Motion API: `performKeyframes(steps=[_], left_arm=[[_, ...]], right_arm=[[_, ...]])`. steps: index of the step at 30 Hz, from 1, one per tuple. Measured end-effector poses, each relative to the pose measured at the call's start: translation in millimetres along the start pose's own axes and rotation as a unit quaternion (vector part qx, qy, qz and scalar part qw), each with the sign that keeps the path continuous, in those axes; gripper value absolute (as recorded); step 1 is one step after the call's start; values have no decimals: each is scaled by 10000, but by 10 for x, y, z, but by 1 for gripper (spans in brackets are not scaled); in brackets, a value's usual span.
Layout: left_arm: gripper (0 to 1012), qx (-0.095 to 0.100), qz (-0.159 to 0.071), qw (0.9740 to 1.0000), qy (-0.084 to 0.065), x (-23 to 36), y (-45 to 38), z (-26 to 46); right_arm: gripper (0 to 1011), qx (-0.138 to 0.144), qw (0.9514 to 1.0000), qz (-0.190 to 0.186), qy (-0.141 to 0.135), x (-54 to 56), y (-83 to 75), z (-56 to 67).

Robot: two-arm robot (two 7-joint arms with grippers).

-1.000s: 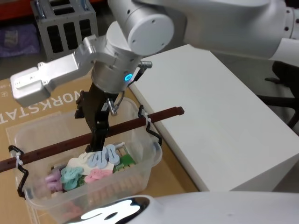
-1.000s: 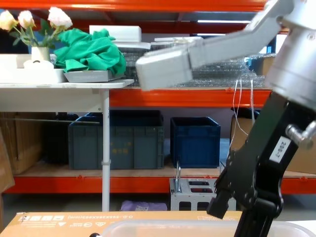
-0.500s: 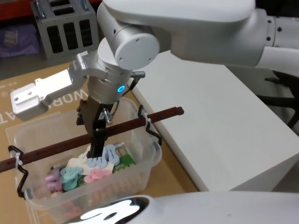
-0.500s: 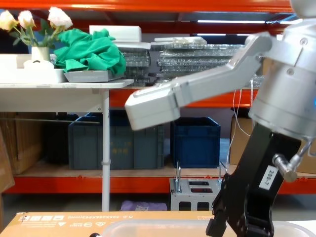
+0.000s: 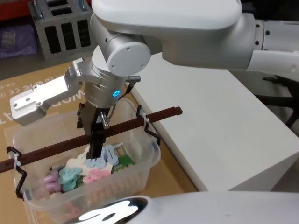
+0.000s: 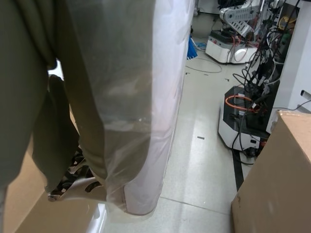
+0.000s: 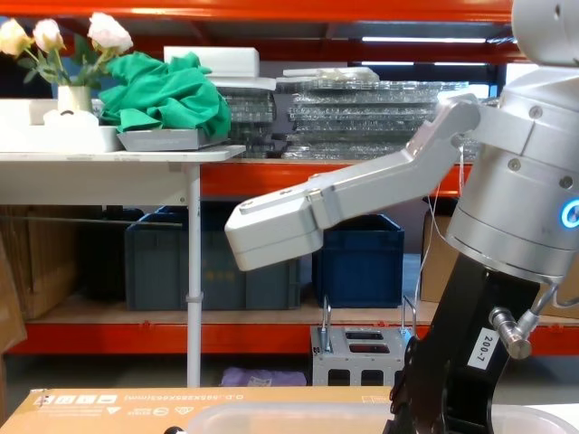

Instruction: Use one hand to grasp the basket and place it at the designated location.

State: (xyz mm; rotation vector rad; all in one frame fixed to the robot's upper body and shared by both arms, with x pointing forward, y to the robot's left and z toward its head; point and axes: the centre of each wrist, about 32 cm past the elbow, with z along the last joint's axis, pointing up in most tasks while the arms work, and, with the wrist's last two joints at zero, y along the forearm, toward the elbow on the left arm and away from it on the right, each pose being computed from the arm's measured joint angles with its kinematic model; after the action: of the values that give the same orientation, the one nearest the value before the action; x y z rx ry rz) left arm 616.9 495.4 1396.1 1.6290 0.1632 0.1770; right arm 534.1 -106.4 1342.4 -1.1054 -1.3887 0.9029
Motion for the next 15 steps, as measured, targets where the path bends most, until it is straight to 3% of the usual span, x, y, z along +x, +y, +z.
performKeyframes(steps=[4,15], left_arm=[[0,0,0,10000,0,0,0,0],[0,0,0,10000,0,0,0,0]], right_arm=[[889,-1,10000,-27,12,-7,3,-8],[556,9,10000,-63,47,-26,2,-40]])
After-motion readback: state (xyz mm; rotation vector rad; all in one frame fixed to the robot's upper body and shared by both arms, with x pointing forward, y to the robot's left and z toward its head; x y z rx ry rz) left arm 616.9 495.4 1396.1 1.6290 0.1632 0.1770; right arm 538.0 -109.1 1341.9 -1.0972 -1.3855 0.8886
